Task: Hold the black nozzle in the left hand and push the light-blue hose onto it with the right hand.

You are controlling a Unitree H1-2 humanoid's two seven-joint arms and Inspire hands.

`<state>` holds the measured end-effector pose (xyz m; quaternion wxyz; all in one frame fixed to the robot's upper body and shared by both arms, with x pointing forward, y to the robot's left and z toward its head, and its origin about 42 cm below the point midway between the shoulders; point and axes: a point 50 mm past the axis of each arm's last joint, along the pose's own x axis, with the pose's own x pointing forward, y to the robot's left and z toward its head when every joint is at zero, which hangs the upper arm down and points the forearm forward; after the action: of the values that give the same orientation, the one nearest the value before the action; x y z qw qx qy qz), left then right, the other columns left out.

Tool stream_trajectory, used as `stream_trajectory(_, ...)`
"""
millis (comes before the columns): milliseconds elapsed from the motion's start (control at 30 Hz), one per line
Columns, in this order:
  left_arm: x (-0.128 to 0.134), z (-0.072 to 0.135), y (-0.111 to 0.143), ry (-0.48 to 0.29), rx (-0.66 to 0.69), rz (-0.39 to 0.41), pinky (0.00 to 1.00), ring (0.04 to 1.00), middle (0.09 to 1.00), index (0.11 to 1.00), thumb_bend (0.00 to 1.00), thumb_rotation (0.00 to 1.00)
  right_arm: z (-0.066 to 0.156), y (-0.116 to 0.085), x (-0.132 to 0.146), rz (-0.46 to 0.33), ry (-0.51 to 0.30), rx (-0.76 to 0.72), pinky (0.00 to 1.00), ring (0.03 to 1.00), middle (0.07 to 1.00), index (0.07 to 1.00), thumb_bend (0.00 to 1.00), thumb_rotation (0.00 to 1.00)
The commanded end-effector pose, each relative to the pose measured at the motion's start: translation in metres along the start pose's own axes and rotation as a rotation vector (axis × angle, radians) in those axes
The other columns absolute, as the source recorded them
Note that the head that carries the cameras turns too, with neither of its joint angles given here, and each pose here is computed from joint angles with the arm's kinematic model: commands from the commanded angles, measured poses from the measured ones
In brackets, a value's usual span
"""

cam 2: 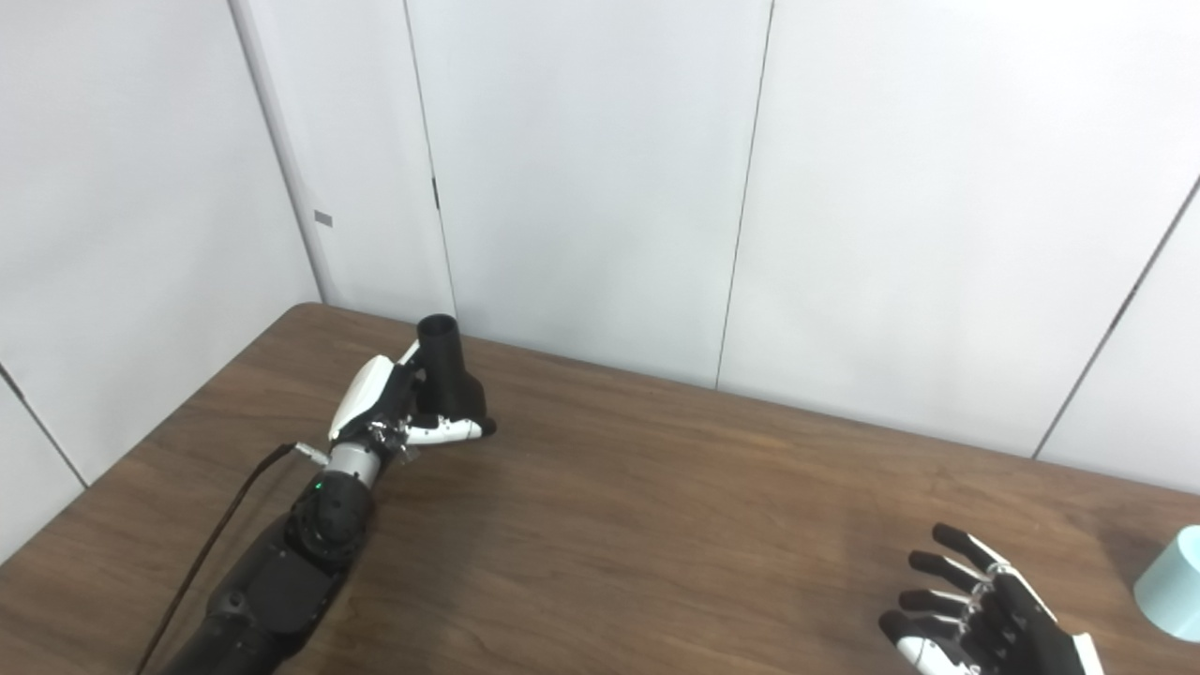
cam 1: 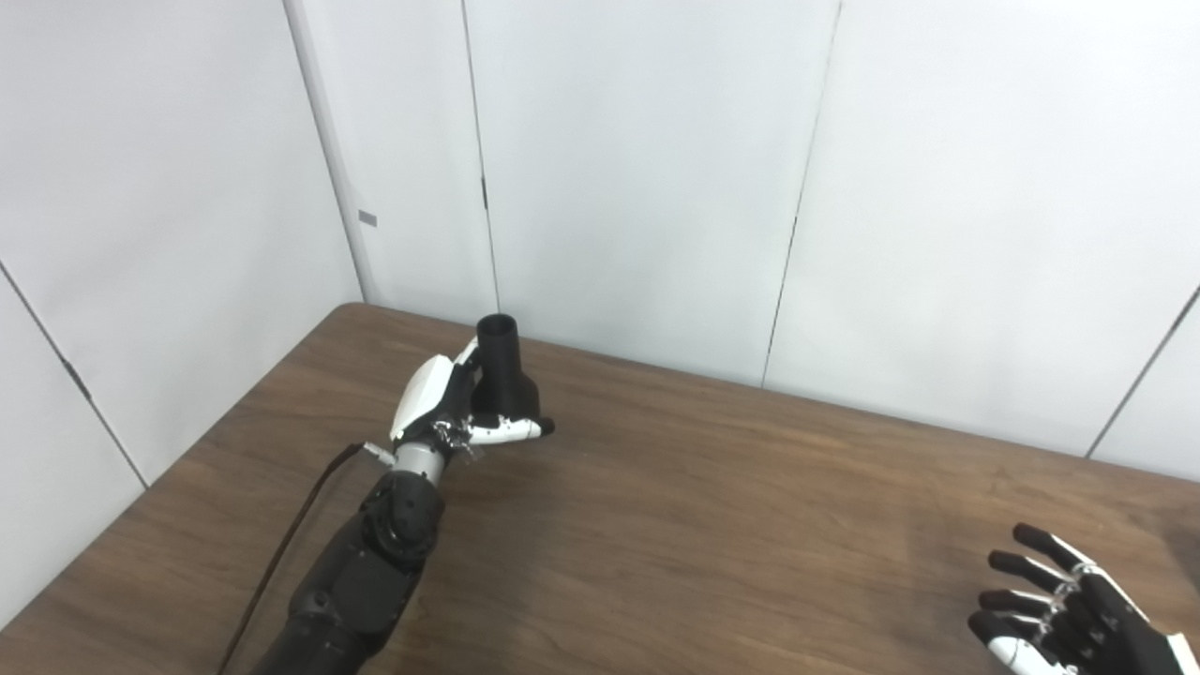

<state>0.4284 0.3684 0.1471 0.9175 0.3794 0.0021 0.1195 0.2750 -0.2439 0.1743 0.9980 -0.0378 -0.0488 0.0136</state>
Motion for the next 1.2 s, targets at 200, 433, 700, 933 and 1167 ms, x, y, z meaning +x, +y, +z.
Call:
stream_trajectory(200, -0.003, -0.011, -0.008, 0.003, 0.013, -0.023, 0.48, 0.578, 0.656, 0.724, 0.78, 0.00, 0.011, -0.003, 0.004, -0.001, -0.053, 0.009, 0.49, 0.577, 0.699, 0.772, 0.43, 0.00)
stream_trajectory(433, -0.008, -0.013, -0.013, -0.019, 0.003, -0.018, 0.48, 0.558, 0.608, 0.612, 0.76, 0.00, 0.012, -0.003, 0.003, -0.003, -0.040, -0.002, 0.50, 0.587, 0.697, 0.773, 0.44, 0.00)
stream_trajectory(700, -0.014, -0.019, -0.019, -0.003, -0.009, -0.031, 0.44, 0.524, 0.610, 0.550, 0.64, 0.02, 0.012, -0.003, 0.003, 0.004, -0.040, 0.002, 0.53, 0.602, 0.703, 0.777, 0.44, 0.00)
stream_trajectory(933, -0.026, -0.013, -0.034, -0.074, 0.015, -0.093, 0.43, 0.499, 0.495, 0.501, 0.52, 0.01, 0.009, 0.000, 0.006, 0.000, -0.033, 0.009, 0.52, 0.595, 0.715, 0.785, 0.45, 0.00)
stream_trajectory(1167, -0.048, 0.016, -0.069, -0.254, -0.022, -0.196, 0.37, 0.428, 0.479, 0.517, 0.50, 0.00, -0.003, -0.002, 0.011, 0.006, -0.069, -0.015, 0.48, 0.570, 0.687, 0.752, 0.52, 0.00)
